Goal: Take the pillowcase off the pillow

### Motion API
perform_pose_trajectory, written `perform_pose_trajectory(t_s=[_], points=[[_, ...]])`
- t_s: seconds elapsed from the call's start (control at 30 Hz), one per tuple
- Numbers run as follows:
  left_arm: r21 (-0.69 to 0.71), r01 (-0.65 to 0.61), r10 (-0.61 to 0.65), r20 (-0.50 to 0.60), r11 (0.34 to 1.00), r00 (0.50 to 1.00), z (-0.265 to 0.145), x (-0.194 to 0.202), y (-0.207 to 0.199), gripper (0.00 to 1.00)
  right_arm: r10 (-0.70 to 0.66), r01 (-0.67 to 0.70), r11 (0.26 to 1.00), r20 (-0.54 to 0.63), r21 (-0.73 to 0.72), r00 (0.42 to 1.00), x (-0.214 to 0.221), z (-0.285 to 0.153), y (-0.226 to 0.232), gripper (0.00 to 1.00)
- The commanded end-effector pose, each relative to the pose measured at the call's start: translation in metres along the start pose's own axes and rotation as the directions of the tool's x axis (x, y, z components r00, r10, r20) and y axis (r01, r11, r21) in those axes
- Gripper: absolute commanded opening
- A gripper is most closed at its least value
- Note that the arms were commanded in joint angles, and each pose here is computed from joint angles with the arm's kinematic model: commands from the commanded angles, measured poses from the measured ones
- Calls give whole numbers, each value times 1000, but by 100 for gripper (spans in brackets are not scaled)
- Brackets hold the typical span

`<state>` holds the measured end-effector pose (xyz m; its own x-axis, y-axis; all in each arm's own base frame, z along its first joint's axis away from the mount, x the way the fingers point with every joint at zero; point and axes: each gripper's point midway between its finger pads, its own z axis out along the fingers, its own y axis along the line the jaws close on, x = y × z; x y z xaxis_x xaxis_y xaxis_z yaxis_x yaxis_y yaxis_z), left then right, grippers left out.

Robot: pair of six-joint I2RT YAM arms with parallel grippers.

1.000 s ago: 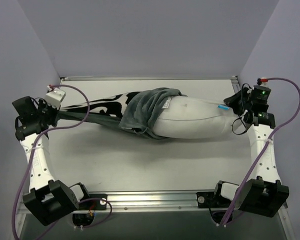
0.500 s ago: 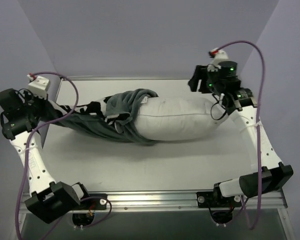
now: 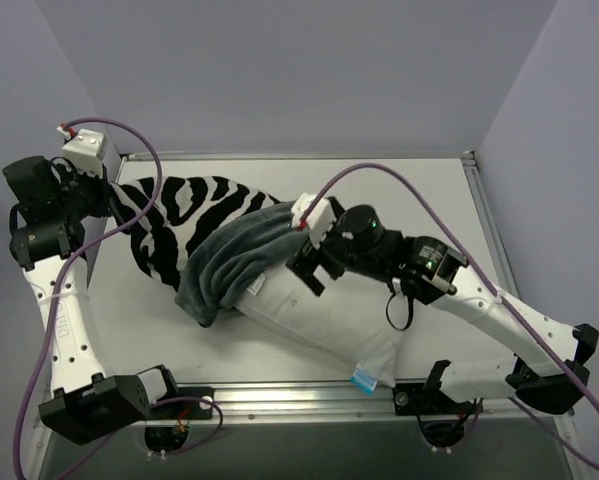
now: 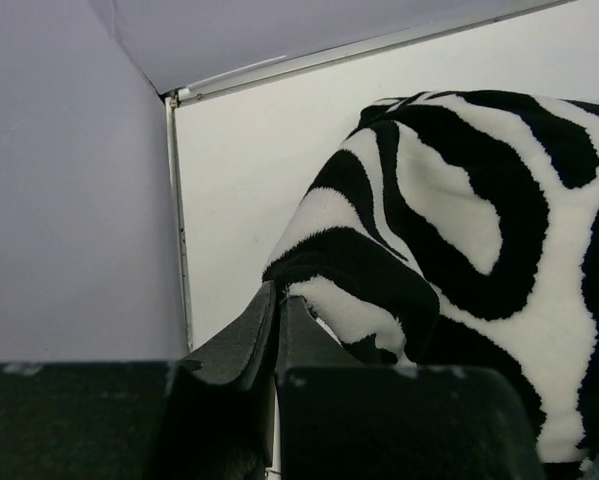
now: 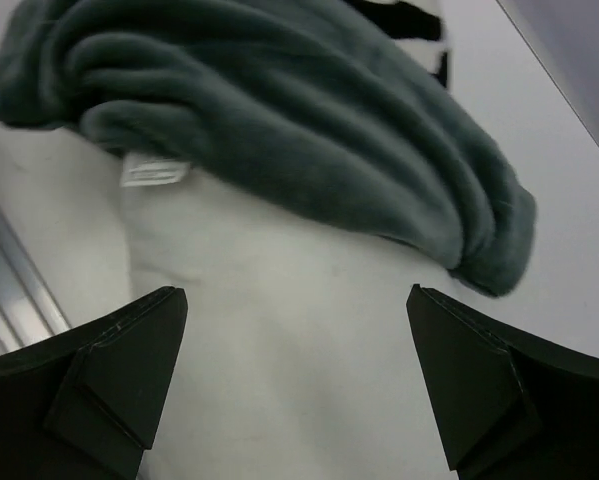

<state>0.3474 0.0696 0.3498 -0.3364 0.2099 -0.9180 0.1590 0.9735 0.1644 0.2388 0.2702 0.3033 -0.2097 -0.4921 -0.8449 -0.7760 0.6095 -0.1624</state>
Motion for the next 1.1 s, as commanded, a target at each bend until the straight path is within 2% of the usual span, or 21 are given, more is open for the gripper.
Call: perform_pose_trajectory(t_s=[0.0, 0.07, 0.13, 0.2, 0.27, 0.3, 0.37, 0.47, 0.5, 0.57, 0.67, 0.7, 0.77, 0.93, 1.0, 1.03, 1.07], points=[[-107, -21, 38, 155, 994, 987, -32, -56, 14, 2, -116, 115, 993, -27, -29, 993, 16, -9, 42, 100], [-98, -15, 29, 146, 995, 989, -35, -53, 10, 2, -118, 116, 993, -102, -33, 988, 43, -4, 63, 100], [-98, -12, 27, 144, 995, 989, -37, -52, 9, 2, -34, 32, 999, -135, -18, 990, 59, 4, 74, 100], [-101, -14, 29, 148, 995, 989, -40, -52, 7, 2, 41, -32, 998, -169, 56, 985, 82, 16, 72, 100], [-104, -11, 26, 146, 995, 989, -40, -51, 8, 2, 119, -105, 983, -94, 149, 988, 75, 31, 64, 100], [-102, -10, 25, 146, 995, 989, -40, -52, 7, 2, 143, -133, 961, -24, 243, 989, 65, 41, 50, 100], [-105, -2, 17, 141, 994, 990, -39, -51, 8, 2, 148, -153, 948, 41, 279, 988, 51, 50, 44, 100], [-79, 18, -7, 134, 997, 991, -38, -52, 5, 2, 75, -99, 970, 114, 223, 991, 32, 64, 54, 100], [-72, 23, -13, 136, 997, 991, -38, -53, 4, 2, 88, -119, 976, 168, 184, 982, 21, 65, 57, 100], [-69, 31, -21, 146, 997, 989, -38, -56, 3, 2, 117, -133, 986, 156, 100, 981, 23, 74, 59, 100], [-72, 35, -24, 149, 997, 989, -38, -57, 3, 2, 113, -115, 991, 32, 70, 993, 47, 94, 60, 100], [-71, 34, -23, 151, 997, 988, -38, -58, 3, 2, 98, -96, 994, -39, 54, 994, 66, 105, 65, 100], [-71, 35, -24, 149, 997, 988, -37, -57, 3, 2, 99, -100, 995, -105, -2, 990, 94, 117, 76, 100], [-90, 23, -10, 142, 996, 990, -37, -55, 7, 2, 218, -238, 970, -234, -59, 947, 156, 146, 82, 100], [-105, 16, -1, 144, 994, 990, -38, -57, 9, 2, 233, -253, 967, -290, -32, 928, 178, 148, 73, 89], [-122, 9, 8, 139, 992, 990, -39, -56, 12, 2, 245, -262, 965, -308, -15, 919, 182, 148, 66, 79], [-135, 7, 13, 142, 991, 990, -40, -58, 15, 2, 264, -277, 961, -332, 6, 906, 187, 148, 58, 43]])
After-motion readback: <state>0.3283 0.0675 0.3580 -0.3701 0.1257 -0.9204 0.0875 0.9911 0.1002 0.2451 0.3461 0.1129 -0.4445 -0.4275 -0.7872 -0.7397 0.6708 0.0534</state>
